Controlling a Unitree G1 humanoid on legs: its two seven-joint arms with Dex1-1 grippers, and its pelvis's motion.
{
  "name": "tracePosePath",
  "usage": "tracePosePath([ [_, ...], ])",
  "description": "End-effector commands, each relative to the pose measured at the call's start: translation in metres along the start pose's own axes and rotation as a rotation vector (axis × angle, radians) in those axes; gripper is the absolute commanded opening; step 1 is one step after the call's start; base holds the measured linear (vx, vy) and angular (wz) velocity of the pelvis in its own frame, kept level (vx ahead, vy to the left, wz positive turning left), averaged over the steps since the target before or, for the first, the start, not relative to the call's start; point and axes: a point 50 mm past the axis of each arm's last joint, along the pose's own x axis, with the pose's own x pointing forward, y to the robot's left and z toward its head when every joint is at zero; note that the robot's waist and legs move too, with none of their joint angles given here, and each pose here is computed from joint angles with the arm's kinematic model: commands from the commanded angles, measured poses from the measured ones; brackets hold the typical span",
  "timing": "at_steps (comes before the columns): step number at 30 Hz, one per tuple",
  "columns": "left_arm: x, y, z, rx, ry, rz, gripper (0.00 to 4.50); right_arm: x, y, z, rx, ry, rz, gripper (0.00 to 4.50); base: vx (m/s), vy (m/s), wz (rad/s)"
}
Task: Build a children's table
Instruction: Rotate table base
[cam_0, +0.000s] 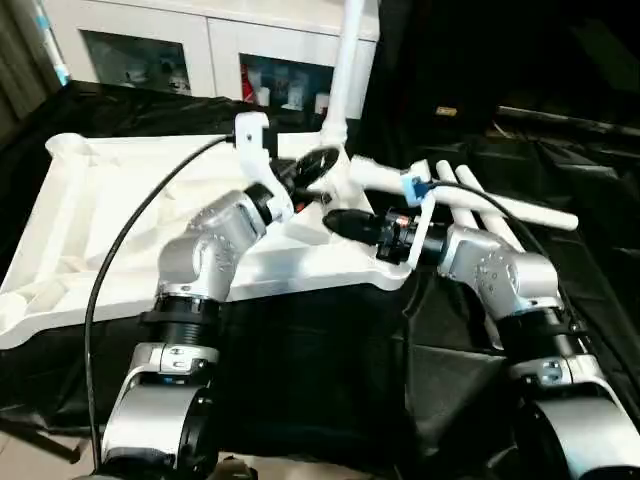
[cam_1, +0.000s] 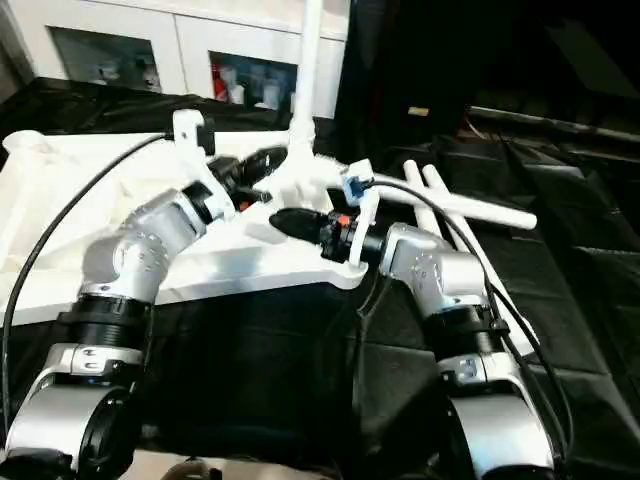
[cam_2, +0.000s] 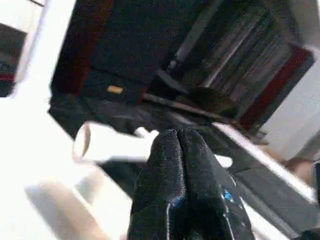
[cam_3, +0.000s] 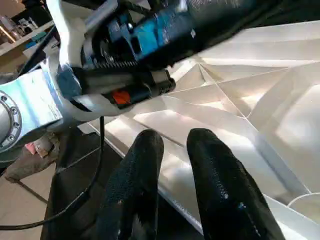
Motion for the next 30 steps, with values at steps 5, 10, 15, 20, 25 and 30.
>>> tracePosePath([
  [5, -0.004, 0.008, -0.011, 0.219, 0.073, 0.071, 0.21, -0.003, 0.002, -0.002, -0.034, -0.001, -0.029, 0.98, 0.0, 0.0, 0.0],
  [10, -0.006, 0.011, -0.011, 0.225, 0.08, 0.068, 0.56, -0.003, 0.005, -0.003, -0.031, 0.001, -0.012, 1.35, 0.0, 0.0, 0.0],
  [15, -0.01, 0.018, -0.014, 0.238, 0.093, 0.114, 1.01, -0.003, 0.003, -0.006, -0.03, 0.002, -0.039, 1.79, 0.0, 0.0, 0.0],
  [20, -0.014, 0.025, -0.018, 0.27, 0.113, 0.161, 1.46, -0.005, -0.019, -0.005, -0.102, -0.017, -0.297, 2.23, 0.0, 0.0, 0.0],
  [25, -0.019, 0.03, -0.02, 0.314, 0.122, 0.202, 1.82, -0.008, -0.029, 0.003, -0.135, -0.093, -0.438, 2.6, 0.0, 0.0, 0.0],
  [30, -0.026, 0.038, -0.022, 0.328, 0.122, 0.263, 2.22, -0.012, -0.03, 0.016, -0.241, -0.174, -0.538, 3.0, 0.0, 0.0, 0.0],
])
